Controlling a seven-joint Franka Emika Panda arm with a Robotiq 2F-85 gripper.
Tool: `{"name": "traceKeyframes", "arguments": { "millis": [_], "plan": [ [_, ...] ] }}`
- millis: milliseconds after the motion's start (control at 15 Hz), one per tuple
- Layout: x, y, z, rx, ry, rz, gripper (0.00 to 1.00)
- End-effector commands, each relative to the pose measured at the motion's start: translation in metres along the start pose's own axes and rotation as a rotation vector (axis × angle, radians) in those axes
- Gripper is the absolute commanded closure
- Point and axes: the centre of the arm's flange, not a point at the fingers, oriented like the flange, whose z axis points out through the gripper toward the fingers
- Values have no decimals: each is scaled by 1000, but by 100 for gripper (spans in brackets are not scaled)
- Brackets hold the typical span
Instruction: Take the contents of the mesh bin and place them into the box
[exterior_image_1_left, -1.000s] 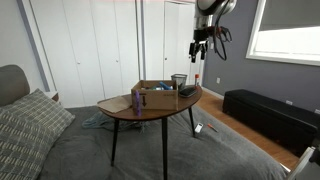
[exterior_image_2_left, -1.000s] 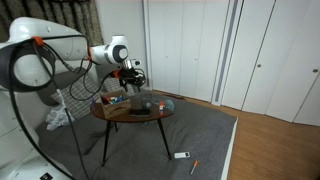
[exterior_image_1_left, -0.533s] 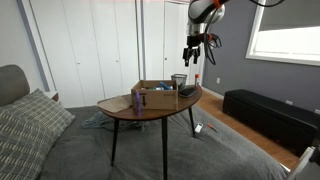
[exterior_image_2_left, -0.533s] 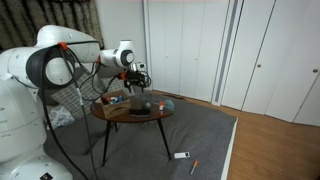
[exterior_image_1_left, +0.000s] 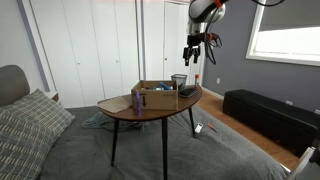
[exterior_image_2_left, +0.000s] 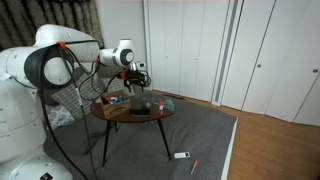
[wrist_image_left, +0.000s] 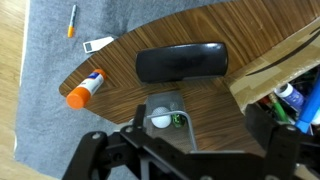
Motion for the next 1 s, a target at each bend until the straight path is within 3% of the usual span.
{"name": "traceKeyframes", "arguments": {
  "millis": [0, 600, 800, 933],
  "plan": [
    [11, 1, 9, 17, 1, -9, 0],
    [56, 2, 55, 36, -32, -100, 1],
    [69, 1, 64, 41, -20, -128, 15],
    [77, 1, 68, 46, -8, -141, 31]
  ]
}}
